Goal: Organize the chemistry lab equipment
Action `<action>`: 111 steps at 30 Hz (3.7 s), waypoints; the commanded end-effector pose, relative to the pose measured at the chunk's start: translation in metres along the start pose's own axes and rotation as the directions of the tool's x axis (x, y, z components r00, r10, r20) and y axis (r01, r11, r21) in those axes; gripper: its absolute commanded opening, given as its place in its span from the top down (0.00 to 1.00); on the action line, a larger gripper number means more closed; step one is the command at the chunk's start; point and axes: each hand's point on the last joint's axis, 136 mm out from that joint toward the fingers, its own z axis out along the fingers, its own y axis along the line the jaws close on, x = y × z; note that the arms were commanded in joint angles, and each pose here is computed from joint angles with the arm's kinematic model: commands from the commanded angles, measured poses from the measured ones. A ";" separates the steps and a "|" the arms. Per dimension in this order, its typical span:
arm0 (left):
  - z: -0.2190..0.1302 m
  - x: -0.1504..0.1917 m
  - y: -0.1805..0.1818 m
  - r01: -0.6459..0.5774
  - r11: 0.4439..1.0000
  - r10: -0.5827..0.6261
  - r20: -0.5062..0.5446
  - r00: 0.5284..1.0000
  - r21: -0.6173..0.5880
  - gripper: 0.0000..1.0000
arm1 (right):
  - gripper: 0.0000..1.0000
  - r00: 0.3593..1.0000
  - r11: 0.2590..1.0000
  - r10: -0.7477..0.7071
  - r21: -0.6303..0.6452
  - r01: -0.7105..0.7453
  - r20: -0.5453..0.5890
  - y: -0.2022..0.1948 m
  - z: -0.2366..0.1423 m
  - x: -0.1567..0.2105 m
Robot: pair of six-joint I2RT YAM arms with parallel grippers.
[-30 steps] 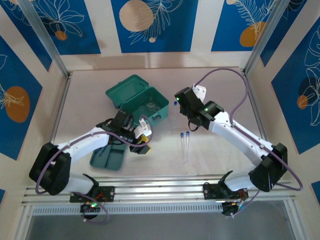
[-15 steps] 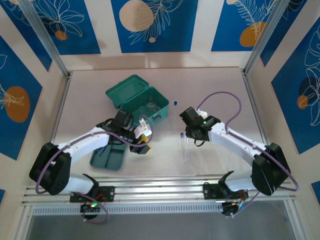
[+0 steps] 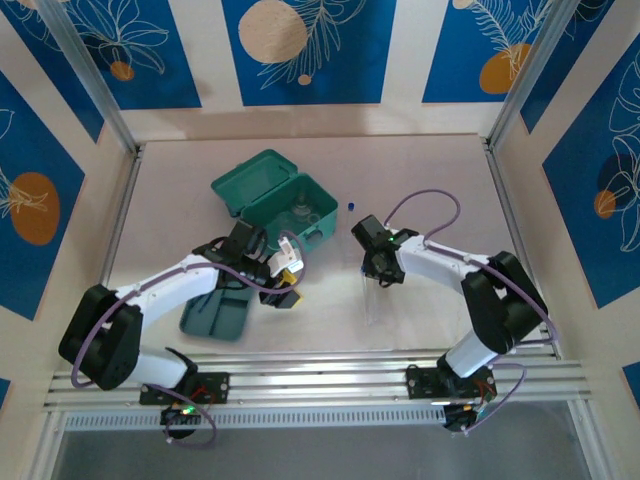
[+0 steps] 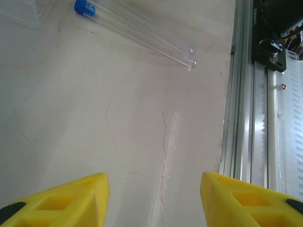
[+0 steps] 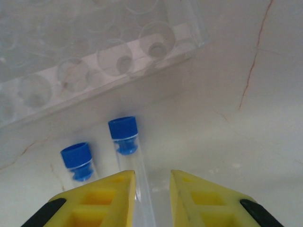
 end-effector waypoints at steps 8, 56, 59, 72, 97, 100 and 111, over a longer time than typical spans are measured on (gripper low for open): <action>-0.003 0.001 0.004 0.005 1.000 -0.005 -0.008 1.000 -0.014 0.46 | 0.74 1.000 0.999 0.012 -0.041 -0.013 -0.005 0.015 0.010 -0.011; -0.004 0.002 0.003 -0.001 1.000 0.001 -0.010 1.000 -0.017 0.46 | 0.69 0.995 0.996 -0.057 -0.068 0.052 -0.079 0.018 0.023 0.004; -0.003 0.002 0.003 -0.003 1.000 0.002 -0.011 1.000 -0.017 0.46 | 0.70 0.995 0.997 -0.055 -0.058 0.050 -0.087 0.015 0.025 0.006; -0.003 0.003 0.005 0.004 1.000 -0.004 -0.015 1.000 -0.021 0.46 | 0.81 0.996 0.997 -0.074 0.023 0.075 -0.044 -0.003 0.014 0.001; -0.017 -0.043 -0.012 0.029 0.996 -0.032 0.039 0.999 0.086 0.43 | 0.82 0.956 0.982 0.078 -0.189 -0.024 0.284 0.022 -0.115 -0.023; -0.019 -0.057 -0.013 0.057 0.993 -0.063 0.053 0.997 0.103 0.42 | 0.82 0.945 0.969 0.102 -0.246 -0.024 0.311 0.043 -0.132 -0.024; -0.027 -0.087 -0.031 0.118 0.962 -0.148 0.109 0.983 0.246 0.42 | 0.82 0.884 0.916 0.271 -0.384 -0.115 0.381 0.082 -0.167 -0.038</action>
